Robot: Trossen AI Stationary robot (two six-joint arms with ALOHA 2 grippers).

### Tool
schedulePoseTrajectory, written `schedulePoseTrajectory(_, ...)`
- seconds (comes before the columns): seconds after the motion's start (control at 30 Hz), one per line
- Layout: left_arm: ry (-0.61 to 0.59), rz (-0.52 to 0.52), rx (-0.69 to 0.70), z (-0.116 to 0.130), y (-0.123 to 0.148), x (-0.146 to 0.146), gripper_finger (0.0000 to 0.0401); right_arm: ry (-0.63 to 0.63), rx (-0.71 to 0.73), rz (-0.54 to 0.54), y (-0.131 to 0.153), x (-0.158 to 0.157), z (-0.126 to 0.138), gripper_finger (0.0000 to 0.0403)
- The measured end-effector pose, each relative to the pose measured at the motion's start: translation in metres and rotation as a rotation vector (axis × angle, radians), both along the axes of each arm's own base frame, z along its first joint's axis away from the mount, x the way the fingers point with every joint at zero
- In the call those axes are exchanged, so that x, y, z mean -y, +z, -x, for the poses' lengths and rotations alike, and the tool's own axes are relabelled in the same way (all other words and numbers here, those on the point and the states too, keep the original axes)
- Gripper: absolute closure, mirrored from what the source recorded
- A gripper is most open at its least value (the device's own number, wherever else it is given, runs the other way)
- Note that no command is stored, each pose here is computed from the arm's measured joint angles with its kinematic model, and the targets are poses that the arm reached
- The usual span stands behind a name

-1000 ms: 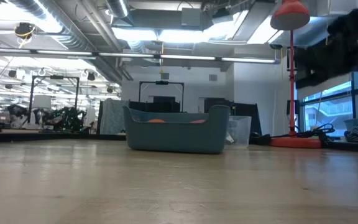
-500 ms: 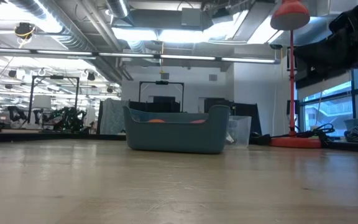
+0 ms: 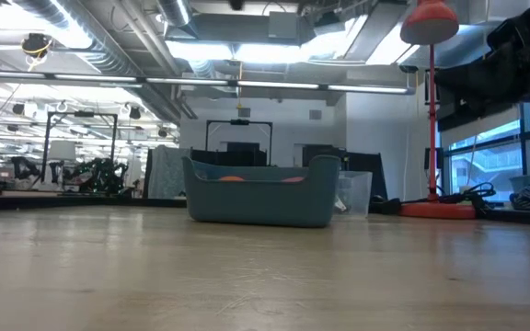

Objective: Pick and place Stapler, Stapler remover, tape
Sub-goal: Return to Home Position

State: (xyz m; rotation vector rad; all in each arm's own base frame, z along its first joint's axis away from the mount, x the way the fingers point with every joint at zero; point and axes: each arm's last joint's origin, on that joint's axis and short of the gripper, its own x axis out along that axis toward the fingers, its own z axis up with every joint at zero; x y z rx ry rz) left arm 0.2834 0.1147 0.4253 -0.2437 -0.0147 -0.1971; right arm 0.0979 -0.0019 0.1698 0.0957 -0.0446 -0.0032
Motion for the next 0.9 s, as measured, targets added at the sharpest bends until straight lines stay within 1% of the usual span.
schedulePoseTrajectory(0.03,-0.036,0.009,-0.041,0.011,-0.001,0.007,0.0154,0.0,-0.001,0.0,0.0,0.0,0.0,0.0361)
schedulePoseTrajectory(0.1,-0.058,-0.009,-0.104,0.034,-0.008,0.022,0.0154,0.0,-0.004,0.0,0.0,0.0,0.0,0.0361)
schedulePoseTrajectory(0.17,-0.045,-0.07,-0.109,0.058,-0.019,0.037,0.0154,0.0,-0.005,0.0,0.0,0.0,0.0,0.0361)
schedulePoseTrajectory(0.23,0.0,-0.169,-0.055,0.084,-0.032,0.054,0.0155,0.0,-0.005,0.0,0.0,0.0,0.0,0.0361)
schedulePoseTrajectory(0.3,0.047,-0.244,0.019,0.107,-0.053,0.07,0.0154,0.0,-0.005,0.0,0.0,0.0,0.0,0.0361)
schedulePoseTrajectory(0.37,0.081,-0.281,0.075,0.127,-0.082,0.082,0.0154,0.0,-0.005,0.0,0.0,0.0,0.0,0.0361)
schedulePoseTrajectory(0.43,0.113,-0.289,0.124,0.142,-0.113,0.09,0.0154,0.0,-0.005,0.0,0.0,0.0,0.0,0.0361)
schedulePoseTrajectory(0.53,0.16,-0.288,0.202,0.162,-0.147,0.097,0.0155,0.0,-0.005,0.0,0.0,0.0,0.0,0.0361)
schedulePoseTrajectory(0.67,0.189,-0.296,0.229,0.178,-0.179,0.102,0.0153,0.0,-0.012,0.0,-0.001,0.0,0.0,0.0361)
schedulePoseTrajectory(0.77,0.248,-0.301,0.261,0.188,-0.195,0.104,0.0154,0.0,-0.012,0.0,-0.001,0.0,0.0,0.0361)
schedulePoseTrajectory(0.9,0.286,-0.322,0.288,0.193,-0.215,0.105,0.0154,0.0,-0.012,0.0,-0.001,0.0,0.0,0.0361)
